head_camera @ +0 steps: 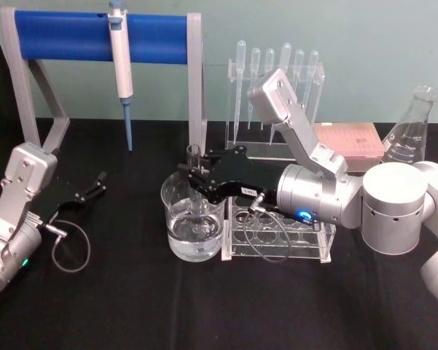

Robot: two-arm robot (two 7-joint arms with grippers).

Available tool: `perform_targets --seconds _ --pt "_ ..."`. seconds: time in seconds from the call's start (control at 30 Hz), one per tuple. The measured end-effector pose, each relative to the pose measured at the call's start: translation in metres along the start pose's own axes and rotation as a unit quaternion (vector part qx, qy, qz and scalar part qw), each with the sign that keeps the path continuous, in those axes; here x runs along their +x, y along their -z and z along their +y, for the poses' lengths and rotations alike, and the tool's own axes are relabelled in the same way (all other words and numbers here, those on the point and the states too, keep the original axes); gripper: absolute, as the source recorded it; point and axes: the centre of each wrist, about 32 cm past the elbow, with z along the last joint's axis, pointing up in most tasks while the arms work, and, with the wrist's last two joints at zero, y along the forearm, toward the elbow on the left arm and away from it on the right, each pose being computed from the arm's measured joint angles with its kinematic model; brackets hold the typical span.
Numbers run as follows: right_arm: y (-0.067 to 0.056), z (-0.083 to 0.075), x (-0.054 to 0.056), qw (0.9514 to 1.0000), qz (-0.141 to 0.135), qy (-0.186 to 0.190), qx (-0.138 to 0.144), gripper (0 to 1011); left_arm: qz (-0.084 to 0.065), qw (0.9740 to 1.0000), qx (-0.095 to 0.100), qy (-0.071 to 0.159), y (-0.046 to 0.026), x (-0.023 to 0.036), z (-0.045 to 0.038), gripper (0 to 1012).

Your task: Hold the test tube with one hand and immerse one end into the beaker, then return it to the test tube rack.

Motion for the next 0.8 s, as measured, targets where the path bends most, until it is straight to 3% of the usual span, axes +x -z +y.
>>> perform_targets --seconds 0.8 --pt "0.0036 -0.0026 -0.0025 1.0 0.003 0.001 -0.003 224 0.0 1.0 0.0 0.0 0.0 0.0 0.0 1000"
